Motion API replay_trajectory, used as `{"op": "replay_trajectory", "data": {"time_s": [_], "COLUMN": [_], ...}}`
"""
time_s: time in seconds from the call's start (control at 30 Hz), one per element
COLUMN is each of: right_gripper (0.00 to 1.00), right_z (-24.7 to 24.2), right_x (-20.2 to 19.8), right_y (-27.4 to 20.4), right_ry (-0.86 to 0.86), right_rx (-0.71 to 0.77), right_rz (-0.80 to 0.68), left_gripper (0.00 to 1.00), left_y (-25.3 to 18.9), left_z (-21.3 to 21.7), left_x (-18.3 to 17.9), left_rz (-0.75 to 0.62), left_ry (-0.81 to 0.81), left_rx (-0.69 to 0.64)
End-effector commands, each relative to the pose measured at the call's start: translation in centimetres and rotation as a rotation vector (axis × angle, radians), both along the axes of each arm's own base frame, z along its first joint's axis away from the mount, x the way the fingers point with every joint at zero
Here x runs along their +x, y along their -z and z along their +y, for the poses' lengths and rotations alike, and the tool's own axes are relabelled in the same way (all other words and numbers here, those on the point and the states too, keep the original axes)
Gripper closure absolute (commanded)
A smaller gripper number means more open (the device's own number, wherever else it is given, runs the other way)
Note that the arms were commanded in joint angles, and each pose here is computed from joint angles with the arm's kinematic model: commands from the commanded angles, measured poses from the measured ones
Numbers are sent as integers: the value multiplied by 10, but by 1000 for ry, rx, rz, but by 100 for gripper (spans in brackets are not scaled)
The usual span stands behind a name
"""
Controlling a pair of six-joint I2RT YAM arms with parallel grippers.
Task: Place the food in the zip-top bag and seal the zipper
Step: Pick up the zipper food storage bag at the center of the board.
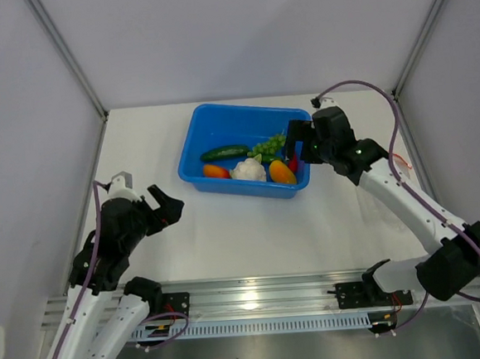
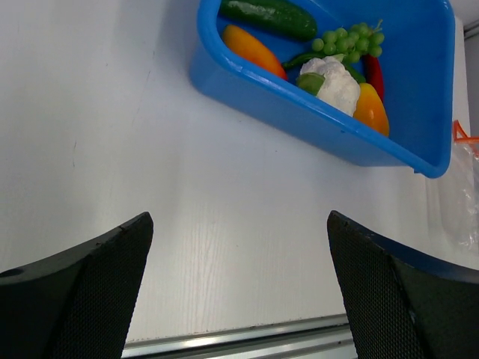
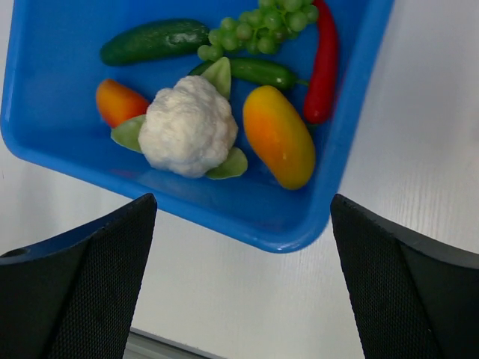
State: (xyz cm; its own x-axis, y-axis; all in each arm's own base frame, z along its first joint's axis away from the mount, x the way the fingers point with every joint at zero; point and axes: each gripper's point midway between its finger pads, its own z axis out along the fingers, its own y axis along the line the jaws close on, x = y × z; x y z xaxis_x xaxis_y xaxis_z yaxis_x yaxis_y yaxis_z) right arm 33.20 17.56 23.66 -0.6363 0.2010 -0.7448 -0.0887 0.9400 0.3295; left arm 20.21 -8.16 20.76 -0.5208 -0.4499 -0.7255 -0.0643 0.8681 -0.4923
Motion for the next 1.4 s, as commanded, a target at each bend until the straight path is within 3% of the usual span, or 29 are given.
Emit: {"op": "replay_trajectory", "data": {"time_s": [0.0,0.23,0.33,0.43,0.5,0.53,0.6,1.03,1.37], "right_gripper": [0,1,1,1,1,1,1,1,4], "right_z": [13,-57,-97,-149,-174,-186,-198,-279,-290], "right_x": [4,31,41,51,47,53,51,47,51], "right_y": [-18,-9,-5,3,30,21,44,94,124], "right_ry": [-37,327,467,689,798,847,882,1122,1109], "right_rx": [-41,-25,-95,-178,-282,-319,-387,-480,-470], "right_rz": [-2,81,97,175,306,294,396,534,616], "left_gripper": [1,0,1,1,1,1,1,1,2], "left_y": [-15,-23,-23,-18,-12,-9,-8,-5,-6], "left_z": [-1,0,-2,-7,-11,-15,-20,-30,-33], "left_x": [-9,-3,-1,1,2,1,3,11,23], "left_rz": [8,41,34,42,59,66,69,17,-15], "left_ry": [38,59,79,102,113,130,145,245,295], "left_rx": [20,78,95,98,92,86,82,160,226]}}
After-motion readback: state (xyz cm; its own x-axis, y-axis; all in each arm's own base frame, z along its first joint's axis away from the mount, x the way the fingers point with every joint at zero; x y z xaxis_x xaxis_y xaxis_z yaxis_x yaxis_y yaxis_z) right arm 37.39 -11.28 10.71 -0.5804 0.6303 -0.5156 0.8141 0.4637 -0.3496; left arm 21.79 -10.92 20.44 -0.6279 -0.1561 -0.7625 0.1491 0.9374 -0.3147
